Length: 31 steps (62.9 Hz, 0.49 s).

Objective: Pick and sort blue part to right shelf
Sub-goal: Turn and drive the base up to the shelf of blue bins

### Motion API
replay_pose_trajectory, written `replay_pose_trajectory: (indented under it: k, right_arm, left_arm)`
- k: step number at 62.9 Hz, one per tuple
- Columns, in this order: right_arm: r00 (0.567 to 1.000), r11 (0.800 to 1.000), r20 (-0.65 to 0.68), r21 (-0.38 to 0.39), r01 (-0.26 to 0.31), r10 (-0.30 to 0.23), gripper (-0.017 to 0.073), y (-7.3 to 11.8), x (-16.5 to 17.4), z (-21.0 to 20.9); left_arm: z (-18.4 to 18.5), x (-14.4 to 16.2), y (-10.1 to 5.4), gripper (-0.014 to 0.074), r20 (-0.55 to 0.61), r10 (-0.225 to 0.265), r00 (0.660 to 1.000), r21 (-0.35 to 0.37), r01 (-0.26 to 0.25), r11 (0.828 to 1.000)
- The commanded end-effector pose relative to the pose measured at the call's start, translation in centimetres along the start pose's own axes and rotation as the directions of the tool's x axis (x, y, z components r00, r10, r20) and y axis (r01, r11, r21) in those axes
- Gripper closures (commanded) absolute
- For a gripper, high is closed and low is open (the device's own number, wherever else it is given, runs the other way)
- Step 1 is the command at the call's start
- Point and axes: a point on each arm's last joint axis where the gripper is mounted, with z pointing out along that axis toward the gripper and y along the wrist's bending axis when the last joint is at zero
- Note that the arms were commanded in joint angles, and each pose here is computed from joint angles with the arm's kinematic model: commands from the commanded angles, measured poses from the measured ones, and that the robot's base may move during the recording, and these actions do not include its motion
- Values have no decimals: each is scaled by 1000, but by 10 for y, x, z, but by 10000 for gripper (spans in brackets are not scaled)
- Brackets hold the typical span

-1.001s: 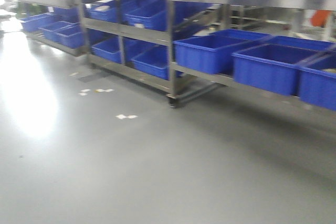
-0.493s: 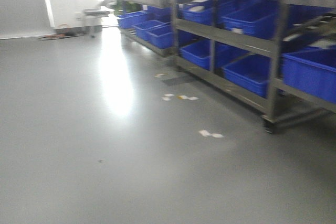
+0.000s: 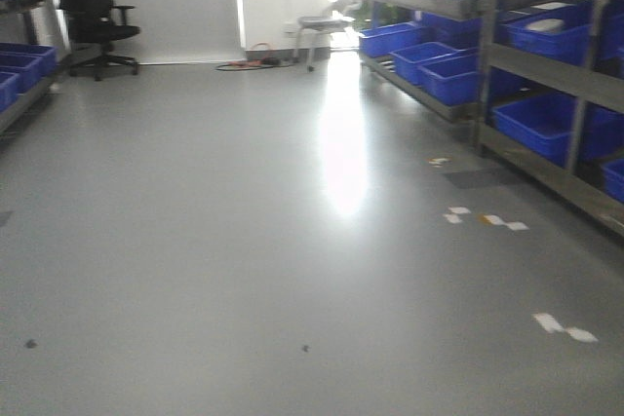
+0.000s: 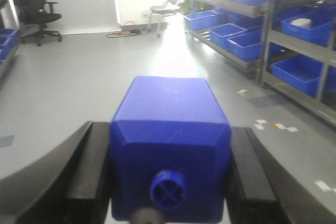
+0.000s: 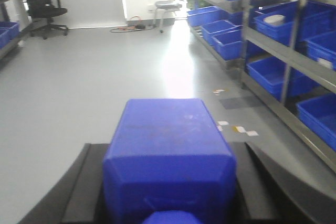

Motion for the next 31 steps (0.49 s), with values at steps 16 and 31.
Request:
replay_pose_trajectory:
  k: [16,31]
  right_arm:
    - [994,1000,113,-6,3,-3,134,1,-17,-1]
    - [994,1000,113,-6,3,-3,134,1,-17,-1]
  left_arm:
    - [-3,-19,1,239,120,-10,993,-5,11,1000]
    - [-2,-19,1,239,118,-10,993,-5,11,1000]
